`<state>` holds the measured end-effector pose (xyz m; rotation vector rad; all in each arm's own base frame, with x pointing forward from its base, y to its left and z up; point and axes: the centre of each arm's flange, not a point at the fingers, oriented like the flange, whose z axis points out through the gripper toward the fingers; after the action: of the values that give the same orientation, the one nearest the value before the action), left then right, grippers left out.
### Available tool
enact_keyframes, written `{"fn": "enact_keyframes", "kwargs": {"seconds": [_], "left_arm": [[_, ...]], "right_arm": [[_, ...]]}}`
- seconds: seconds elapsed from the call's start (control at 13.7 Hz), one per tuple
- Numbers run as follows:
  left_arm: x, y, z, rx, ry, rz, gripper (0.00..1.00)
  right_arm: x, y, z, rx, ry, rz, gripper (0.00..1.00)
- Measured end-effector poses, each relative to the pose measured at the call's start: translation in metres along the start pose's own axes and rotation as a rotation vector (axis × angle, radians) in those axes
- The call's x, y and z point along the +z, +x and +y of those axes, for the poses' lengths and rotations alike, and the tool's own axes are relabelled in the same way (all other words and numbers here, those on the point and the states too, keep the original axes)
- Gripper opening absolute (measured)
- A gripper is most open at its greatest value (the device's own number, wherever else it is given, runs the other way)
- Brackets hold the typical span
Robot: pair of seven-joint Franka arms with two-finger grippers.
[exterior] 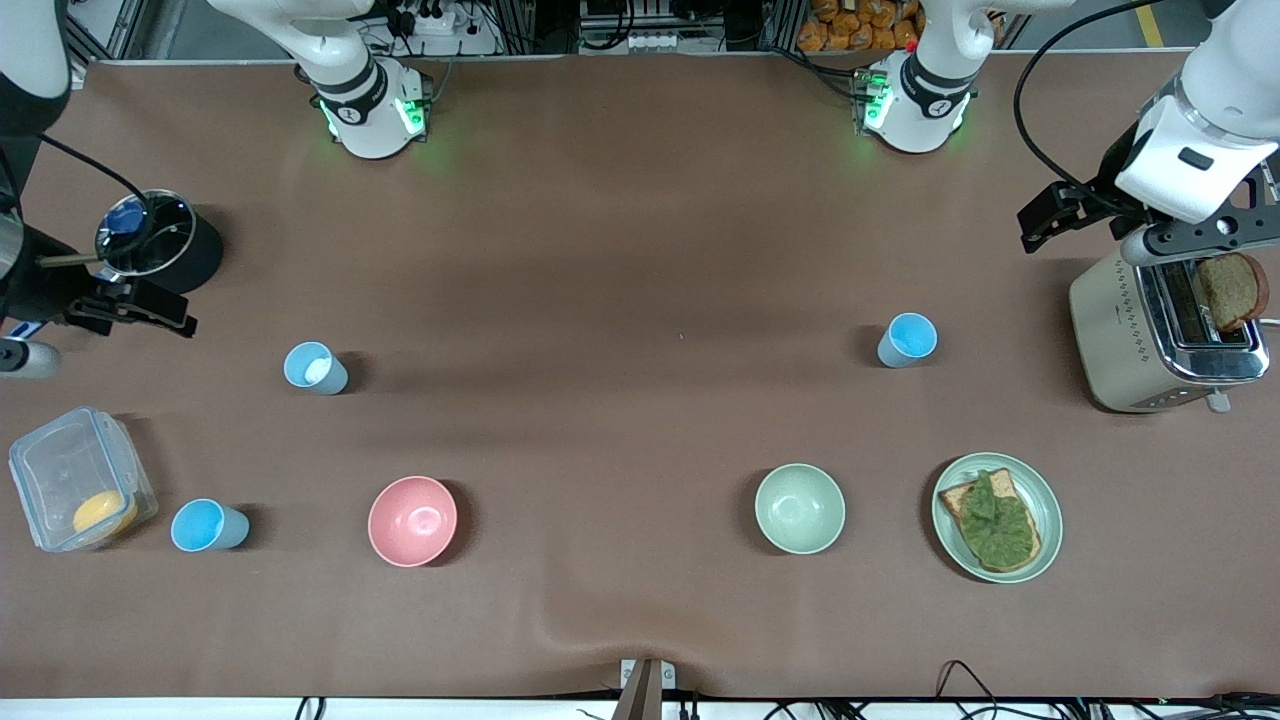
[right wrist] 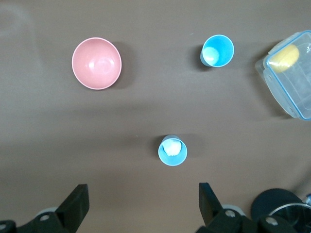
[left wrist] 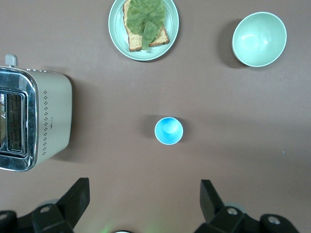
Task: Stack blue cups with both arms
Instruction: 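Move the right gripper to the blue cup holding white tissue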
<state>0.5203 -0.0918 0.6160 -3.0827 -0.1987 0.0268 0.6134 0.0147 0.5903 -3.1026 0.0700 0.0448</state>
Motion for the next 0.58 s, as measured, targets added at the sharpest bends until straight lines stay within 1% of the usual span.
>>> {"fn": "enact_keyframes", "kwargs": {"seconds": [0.15, 0.29, 0.36, 0.44, 0.58], "left_arm": [[0.0, 0.0, 0.0, 0.0, 0.0, 0.0, 1.0], [0.0, 0.0, 0.0, 0.0, 0.0, 0.0, 1.0], [0.0, 0.0, 0.0, 0.0, 0.0, 0.001, 1.0], [0.0, 0.0, 0.0, 0.0, 0.0, 0.001, 1.0], [-0.001, 0.0, 0.0, 0.0, 0.0, 0.001, 1.0]], "right_arm": [[0.015, 0.003, -0.011, -0.019, -0.003, 0.004, 1.0], [0.036, 0.01, -0.017, -0.025, -0.001, 0.037, 1.0], [0.057, 0.013, -0.015, -0.023, -0.001, 0.041, 1.0], [0.085, 0.014, -0.014, -0.021, -0.003, 0.03, 1.0], [0.148, 0.009, -0.012, -0.021, -0.011, -0.01, 1.0]]}}
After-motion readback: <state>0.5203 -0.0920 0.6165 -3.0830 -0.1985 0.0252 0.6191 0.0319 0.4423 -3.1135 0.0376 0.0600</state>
